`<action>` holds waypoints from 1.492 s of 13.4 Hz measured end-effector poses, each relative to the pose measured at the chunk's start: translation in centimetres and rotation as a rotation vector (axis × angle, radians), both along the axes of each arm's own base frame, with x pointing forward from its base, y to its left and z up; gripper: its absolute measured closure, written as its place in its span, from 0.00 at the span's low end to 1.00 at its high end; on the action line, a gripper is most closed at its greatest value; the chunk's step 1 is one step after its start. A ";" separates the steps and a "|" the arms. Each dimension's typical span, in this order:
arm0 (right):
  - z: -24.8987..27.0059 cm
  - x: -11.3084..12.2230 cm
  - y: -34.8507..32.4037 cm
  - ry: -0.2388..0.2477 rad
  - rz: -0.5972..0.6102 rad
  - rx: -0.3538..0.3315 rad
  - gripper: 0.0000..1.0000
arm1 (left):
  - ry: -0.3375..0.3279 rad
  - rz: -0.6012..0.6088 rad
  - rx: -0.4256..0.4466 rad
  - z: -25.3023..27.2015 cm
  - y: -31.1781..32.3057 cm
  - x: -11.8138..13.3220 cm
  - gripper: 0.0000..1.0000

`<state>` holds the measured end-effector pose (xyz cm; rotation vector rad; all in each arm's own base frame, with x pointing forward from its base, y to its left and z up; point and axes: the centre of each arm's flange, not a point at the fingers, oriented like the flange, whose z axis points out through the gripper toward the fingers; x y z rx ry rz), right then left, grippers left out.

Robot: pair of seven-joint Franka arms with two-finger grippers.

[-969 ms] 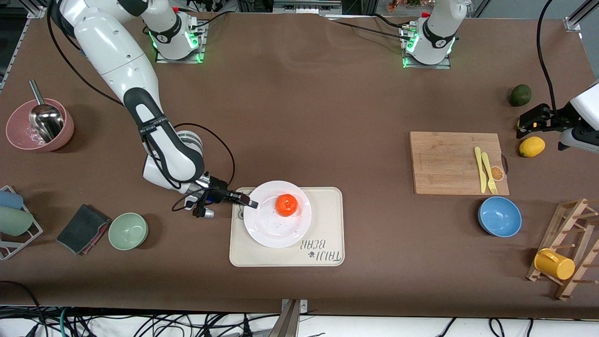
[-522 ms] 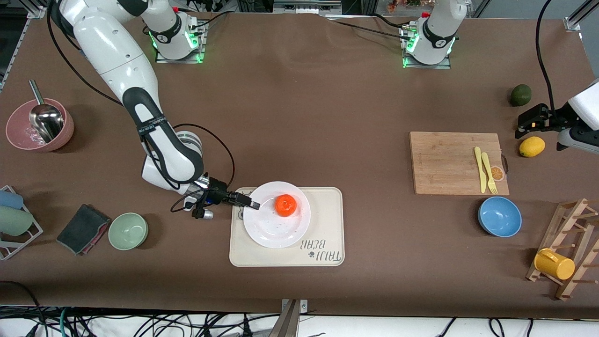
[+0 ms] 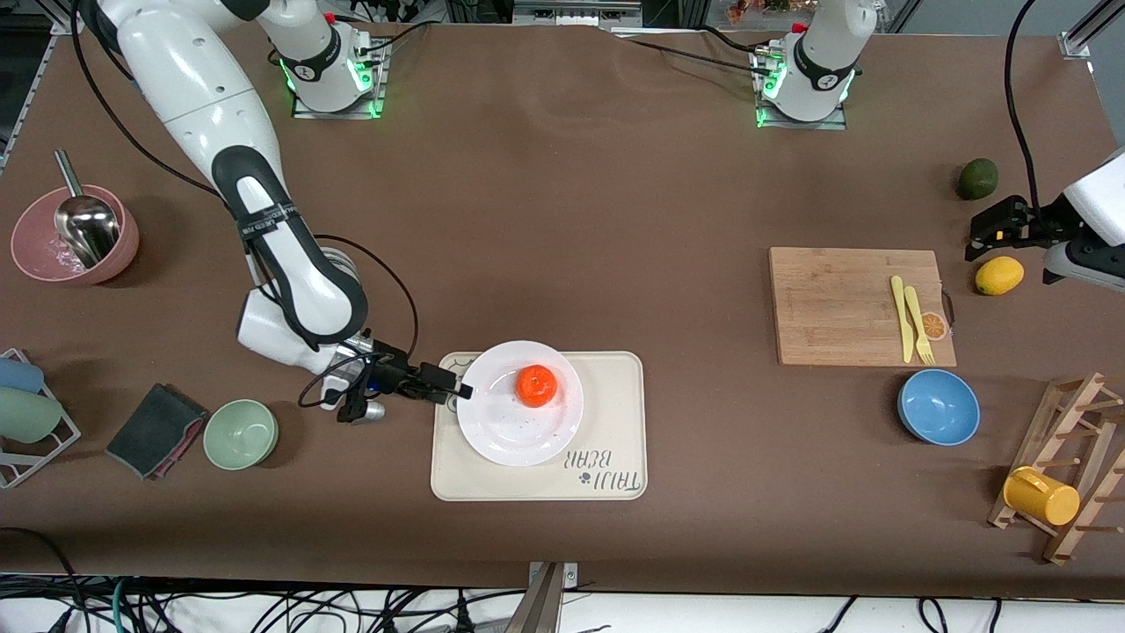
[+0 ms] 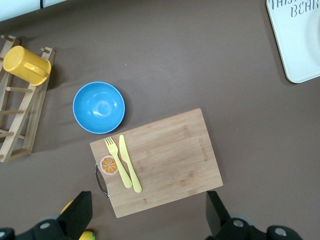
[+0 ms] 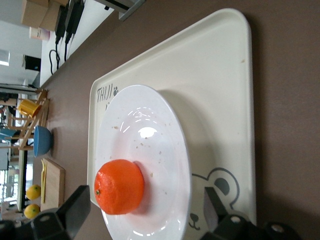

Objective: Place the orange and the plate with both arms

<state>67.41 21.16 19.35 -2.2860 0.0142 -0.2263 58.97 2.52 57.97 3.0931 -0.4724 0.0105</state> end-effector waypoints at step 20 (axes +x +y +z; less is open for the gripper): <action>32.6 -7.1 -17.8 0.264 0.150 -0.725 0.00 | 0.003 -0.005 0.000 -0.3 -0.1 0.2 0.00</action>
